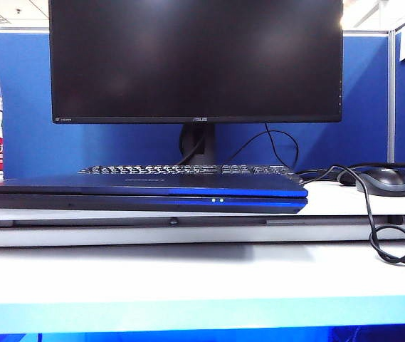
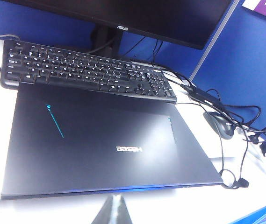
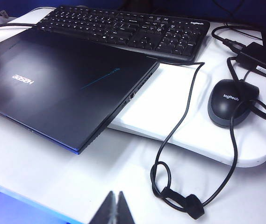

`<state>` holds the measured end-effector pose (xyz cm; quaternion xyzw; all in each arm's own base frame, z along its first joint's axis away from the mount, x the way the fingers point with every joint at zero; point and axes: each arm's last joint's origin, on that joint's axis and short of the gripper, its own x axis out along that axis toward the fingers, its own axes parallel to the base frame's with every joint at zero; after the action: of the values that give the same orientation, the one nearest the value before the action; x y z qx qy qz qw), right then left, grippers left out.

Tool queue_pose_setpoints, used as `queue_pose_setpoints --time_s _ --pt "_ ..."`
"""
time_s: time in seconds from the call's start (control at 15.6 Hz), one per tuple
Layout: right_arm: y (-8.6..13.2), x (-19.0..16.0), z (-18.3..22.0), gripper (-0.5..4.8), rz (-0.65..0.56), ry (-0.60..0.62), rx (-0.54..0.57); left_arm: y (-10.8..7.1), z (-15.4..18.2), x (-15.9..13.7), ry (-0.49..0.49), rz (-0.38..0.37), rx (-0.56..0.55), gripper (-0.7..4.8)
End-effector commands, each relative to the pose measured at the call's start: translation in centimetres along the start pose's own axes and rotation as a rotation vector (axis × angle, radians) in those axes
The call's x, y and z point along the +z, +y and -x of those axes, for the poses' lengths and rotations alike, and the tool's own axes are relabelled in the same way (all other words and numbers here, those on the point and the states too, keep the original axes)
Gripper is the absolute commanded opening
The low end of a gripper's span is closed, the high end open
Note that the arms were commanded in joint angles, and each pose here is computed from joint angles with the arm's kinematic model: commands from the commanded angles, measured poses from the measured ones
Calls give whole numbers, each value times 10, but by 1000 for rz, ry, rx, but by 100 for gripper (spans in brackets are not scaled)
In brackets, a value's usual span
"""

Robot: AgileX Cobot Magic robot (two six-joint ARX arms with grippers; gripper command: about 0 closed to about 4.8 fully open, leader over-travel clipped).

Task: Close the lid of the black laptop.

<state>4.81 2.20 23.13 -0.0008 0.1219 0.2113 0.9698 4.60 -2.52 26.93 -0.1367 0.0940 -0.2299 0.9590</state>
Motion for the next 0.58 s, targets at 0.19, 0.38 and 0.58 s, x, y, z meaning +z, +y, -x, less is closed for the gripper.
queue_pose_setpoints --time_s 0.19,0.38,0.58 --pt "0 2 1 -6 -4 -17 4 12 1 -6 13 -126 238 -3" --pt "0 2 1 -5 -4 -18 4 27 -8 -20 -89 -105 352 -3" --pt "0 2 1 -5 -4 -17 4 44 -22 -32 -256 -37 399 -3"
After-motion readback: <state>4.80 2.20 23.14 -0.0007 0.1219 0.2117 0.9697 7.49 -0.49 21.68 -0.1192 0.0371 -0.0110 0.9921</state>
